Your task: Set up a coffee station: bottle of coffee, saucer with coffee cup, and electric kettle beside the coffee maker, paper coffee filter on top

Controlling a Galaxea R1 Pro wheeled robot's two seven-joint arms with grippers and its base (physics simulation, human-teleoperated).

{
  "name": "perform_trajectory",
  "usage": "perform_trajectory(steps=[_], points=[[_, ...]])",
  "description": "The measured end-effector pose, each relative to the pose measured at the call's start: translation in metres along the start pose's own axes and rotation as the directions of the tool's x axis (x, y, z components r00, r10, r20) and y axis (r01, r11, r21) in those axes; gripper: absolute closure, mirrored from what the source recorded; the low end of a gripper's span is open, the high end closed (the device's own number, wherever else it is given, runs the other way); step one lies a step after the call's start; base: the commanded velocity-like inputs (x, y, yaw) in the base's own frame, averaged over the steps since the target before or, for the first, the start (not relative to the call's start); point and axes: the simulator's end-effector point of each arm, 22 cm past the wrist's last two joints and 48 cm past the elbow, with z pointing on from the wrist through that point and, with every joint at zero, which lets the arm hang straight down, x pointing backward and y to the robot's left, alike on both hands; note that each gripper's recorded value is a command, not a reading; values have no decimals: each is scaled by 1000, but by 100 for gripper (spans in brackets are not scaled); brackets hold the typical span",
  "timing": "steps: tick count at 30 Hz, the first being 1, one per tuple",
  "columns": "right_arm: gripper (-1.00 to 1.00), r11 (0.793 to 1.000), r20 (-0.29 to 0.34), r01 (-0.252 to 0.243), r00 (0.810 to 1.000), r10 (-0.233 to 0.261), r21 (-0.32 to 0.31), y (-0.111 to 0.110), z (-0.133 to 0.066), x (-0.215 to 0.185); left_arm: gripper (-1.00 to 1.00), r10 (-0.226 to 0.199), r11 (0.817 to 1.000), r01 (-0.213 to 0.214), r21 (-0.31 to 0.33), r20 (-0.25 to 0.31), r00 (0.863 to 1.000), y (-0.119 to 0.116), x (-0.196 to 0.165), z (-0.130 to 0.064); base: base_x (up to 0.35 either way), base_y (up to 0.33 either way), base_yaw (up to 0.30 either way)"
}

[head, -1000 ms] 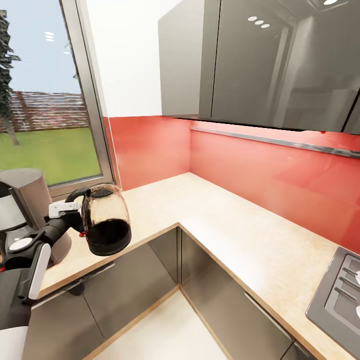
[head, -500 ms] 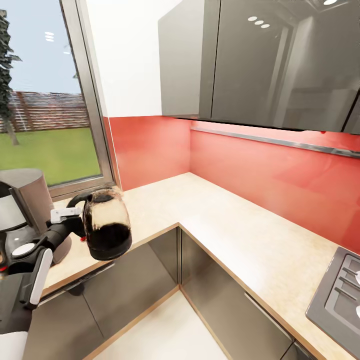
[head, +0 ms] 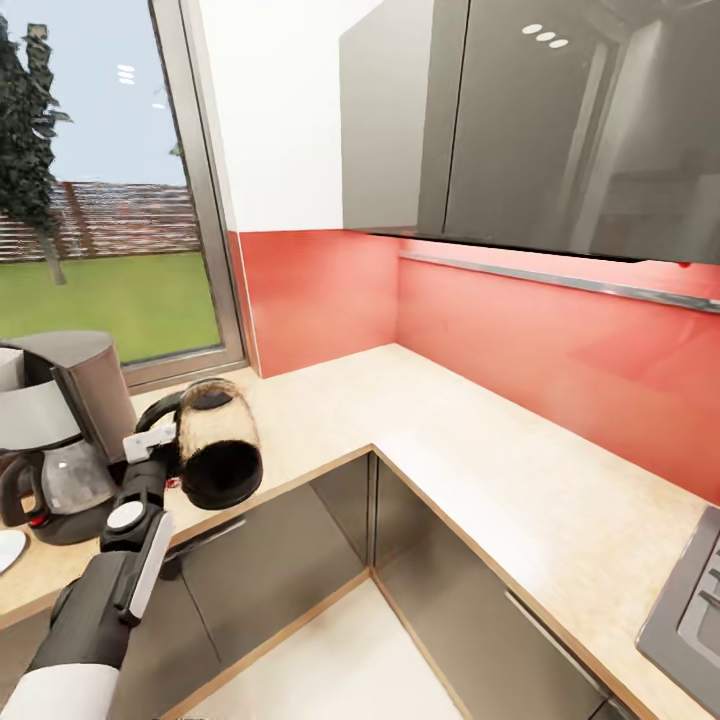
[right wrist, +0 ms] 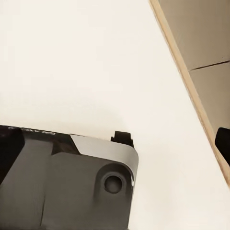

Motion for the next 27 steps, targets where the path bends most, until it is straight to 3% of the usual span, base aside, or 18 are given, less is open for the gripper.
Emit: perform_trajectory(steps=[2,5,9,15,21,27], points=[[-100,1000,-1,0,1000,0,0,0,0,1,100,-21,1000,22,19,-4,1000,-23,25,-5,0,0,11],[-100,1000,-2,0,1000,0,0,0,0,2,100,-26,999,27,-39,4,1000,-18,28,-9,0,0,3],[-100,1000,-2,0,1000,0,0,0,0,2,100,21,999,-19,-45,27,999,-34,24,-16,0,0,0],[-100,1000,-2,0,1000,0,0,0,0,2,100,33,997,-30,-73,33,999,-33,24,-21,234,0,11],[-100,1000,-6,0,1000,0,0,0,0,4,100,19,997,-15,-79,49,999,-31,23,-21,297,-104,214],[-100,1000,-11,0,1000,0,-1,0,1,5,100,24,997,-21,-79,35,999,-29,33,-24,54,-27,238]])
